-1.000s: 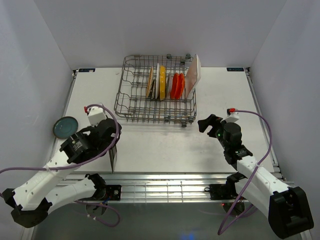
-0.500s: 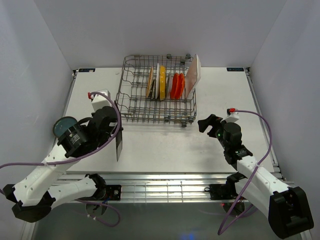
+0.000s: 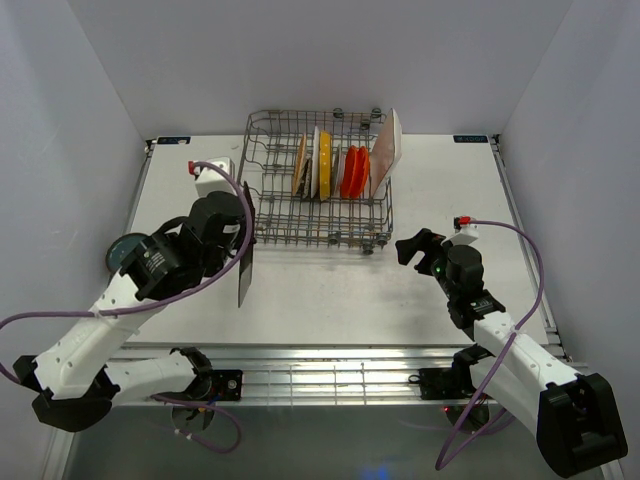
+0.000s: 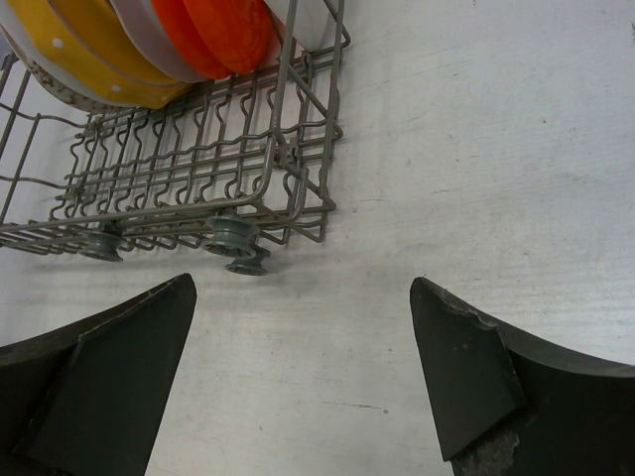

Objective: Load the plates into the dish rack
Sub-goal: Insert the plate into the dish rack.

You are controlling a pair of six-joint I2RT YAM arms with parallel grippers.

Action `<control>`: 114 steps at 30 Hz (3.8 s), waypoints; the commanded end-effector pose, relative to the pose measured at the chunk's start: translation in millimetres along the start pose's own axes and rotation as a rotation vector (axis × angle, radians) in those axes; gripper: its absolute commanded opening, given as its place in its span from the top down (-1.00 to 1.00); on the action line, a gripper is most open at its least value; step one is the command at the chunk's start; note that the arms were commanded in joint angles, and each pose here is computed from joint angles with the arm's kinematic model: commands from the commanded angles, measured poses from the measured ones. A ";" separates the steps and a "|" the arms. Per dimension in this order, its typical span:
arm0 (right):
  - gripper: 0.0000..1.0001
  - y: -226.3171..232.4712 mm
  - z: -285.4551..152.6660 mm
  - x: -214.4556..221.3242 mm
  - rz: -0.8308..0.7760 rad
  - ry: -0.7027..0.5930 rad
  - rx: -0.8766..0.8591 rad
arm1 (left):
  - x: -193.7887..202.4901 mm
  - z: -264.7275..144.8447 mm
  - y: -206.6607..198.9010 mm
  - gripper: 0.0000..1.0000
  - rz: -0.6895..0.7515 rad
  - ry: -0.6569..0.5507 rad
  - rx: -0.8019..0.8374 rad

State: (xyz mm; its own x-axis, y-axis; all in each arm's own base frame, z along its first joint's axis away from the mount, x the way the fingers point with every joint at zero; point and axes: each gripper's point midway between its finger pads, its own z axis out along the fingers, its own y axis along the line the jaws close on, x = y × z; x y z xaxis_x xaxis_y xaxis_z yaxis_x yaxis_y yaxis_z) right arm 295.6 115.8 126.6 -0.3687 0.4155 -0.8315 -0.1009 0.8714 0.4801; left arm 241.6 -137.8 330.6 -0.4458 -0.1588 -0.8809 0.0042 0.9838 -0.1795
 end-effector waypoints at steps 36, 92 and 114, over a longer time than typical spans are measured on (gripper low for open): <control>-0.88 11.0 2.2 -20.8 -0.008 -0.063 -0.032 | -158.5 112.8 -38.4 1.00 -0.145 -0.174 0.215; -0.89 12.4 1.1 -22.9 -0.010 -0.071 -0.039 | -176.5 272.4 -61.9 1.00 -0.211 -0.153 0.376; -0.89 13.1 0.9 -23.0 -0.009 -0.071 -0.043 | -150.6 298.5 -56.4 1.00 -0.242 -0.123 0.357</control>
State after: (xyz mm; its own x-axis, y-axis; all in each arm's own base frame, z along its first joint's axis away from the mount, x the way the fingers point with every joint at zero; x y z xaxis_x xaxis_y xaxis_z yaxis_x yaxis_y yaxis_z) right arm 295.6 116.0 126.7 -0.3690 0.4154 -0.8314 -0.1020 0.8711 0.4805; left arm 566.3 -195.4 261.2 -0.5510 -0.3459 -0.7594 0.1161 0.8694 -0.4803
